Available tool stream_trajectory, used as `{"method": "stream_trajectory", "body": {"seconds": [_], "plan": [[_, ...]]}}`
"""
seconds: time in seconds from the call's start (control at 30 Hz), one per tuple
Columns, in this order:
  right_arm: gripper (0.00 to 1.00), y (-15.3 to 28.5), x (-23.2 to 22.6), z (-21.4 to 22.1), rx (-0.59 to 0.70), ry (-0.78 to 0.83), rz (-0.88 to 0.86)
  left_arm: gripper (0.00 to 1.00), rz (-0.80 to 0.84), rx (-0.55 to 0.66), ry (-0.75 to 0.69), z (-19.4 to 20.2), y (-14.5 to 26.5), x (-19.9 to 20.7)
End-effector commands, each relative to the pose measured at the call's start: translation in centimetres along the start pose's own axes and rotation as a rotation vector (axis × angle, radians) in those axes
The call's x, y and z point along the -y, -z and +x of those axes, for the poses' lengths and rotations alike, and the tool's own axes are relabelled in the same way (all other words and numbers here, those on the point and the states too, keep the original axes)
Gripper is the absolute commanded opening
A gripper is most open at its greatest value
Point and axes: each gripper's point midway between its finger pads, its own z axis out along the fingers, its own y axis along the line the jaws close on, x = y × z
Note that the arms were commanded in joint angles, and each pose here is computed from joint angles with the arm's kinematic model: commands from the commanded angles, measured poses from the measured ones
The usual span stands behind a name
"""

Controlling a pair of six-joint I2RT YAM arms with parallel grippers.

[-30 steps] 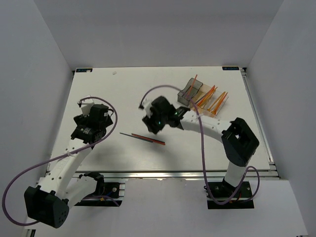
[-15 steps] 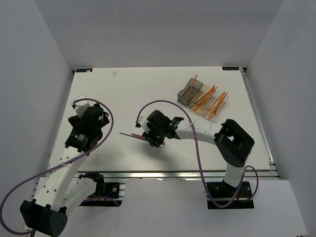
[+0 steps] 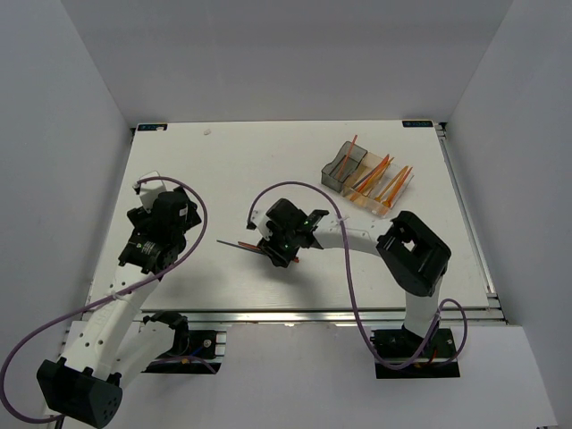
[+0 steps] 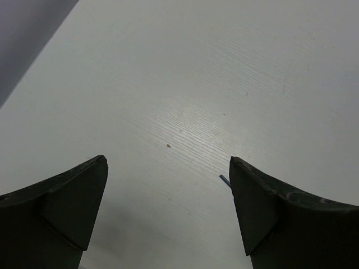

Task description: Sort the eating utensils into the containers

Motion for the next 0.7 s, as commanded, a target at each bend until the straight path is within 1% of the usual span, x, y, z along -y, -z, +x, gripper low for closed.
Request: {"method": "stream_trajectory", "body": {"seconds": [0.0,0.27,0.4,0.5,0.67], "plan": [[0.46,-0.3,0.7,-1.4,0.036,-0.007,-0.018,0.98,0.015,0.007,0.003,-0.2,0.0,0.3],[0.46,-1.5,1.2,-1.2,0.018,-0.015,-0.031,0.98,0.018,0.002,-0.003,-0.1,-0.1,0.4],[0.44,-1.9,1.2,-1.4,0.013,-0.011,-0.038,0.98,0.019,-0.002,-0.006,-0.1,-0.2,0.5],[0.42,-2.0,1.6,-1.4,0.005,-0.006,-0.020,0.98,0.021,-0.004,-0.009,0.0,-0.2,0.5],[0.42,-1.4,1.7,-1.6,0.001,0.013,-0.014,0.98,0.022,-0.009,-0.013,0.1,-0.3,0.6]]}}
